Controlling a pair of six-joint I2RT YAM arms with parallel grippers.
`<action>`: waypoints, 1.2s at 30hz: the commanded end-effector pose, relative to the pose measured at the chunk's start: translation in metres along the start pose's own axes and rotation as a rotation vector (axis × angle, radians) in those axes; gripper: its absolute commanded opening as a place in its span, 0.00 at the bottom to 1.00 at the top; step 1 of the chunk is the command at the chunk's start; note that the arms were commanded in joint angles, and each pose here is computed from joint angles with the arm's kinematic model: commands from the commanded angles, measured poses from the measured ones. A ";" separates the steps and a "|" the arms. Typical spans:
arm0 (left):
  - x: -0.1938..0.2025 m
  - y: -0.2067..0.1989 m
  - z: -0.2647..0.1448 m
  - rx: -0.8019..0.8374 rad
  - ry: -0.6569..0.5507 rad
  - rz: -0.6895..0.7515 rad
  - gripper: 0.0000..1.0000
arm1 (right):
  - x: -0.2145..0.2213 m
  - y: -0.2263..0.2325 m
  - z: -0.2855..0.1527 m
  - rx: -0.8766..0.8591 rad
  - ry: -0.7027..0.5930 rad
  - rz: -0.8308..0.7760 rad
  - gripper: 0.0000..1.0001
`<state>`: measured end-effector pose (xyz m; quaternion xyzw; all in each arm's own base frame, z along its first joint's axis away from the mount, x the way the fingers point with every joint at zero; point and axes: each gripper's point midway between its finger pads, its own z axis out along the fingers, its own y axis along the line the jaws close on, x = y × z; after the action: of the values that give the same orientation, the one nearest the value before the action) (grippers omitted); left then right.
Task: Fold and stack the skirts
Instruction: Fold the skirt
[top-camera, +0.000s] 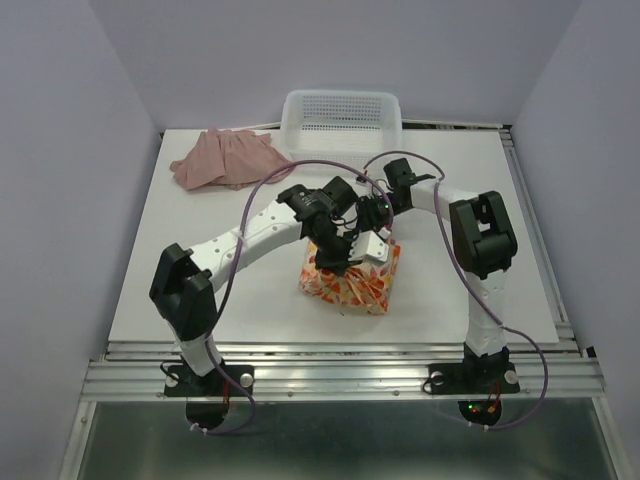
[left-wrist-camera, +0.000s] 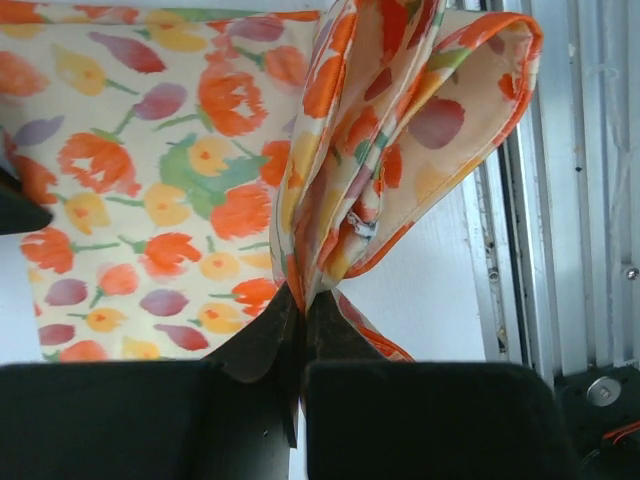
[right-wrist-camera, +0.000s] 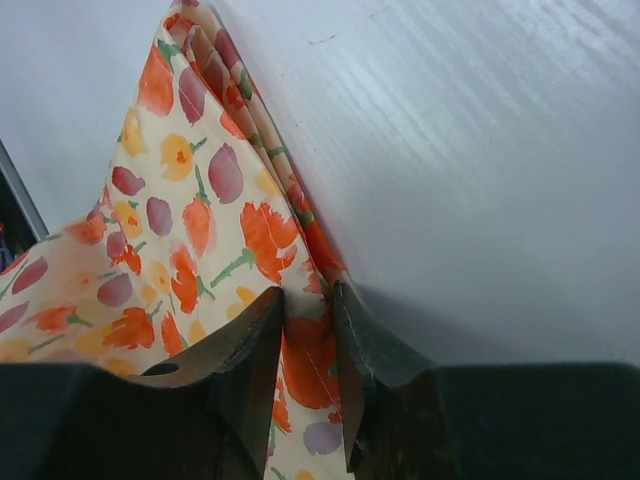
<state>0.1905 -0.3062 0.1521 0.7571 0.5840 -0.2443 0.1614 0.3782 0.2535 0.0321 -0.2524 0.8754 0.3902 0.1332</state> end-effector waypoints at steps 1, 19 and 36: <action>-0.002 0.030 -0.009 -0.031 -0.005 0.016 0.00 | 0.022 0.007 0.003 -0.029 0.053 0.009 0.33; 0.033 0.112 0.013 -0.101 0.061 0.014 0.04 | 0.026 0.017 0.003 -0.081 0.055 0.031 0.33; 0.040 0.152 0.021 -0.199 0.097 0.066 0.08 | 0.028 0.019 0.006 -0.111 0.063 0.052 0.33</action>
<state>0.3173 -0.3165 0.0918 0.7619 0.6011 -0.1648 0.1762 0.3586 0.2586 0.0335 -0.2504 0.8614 0.4288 0.1067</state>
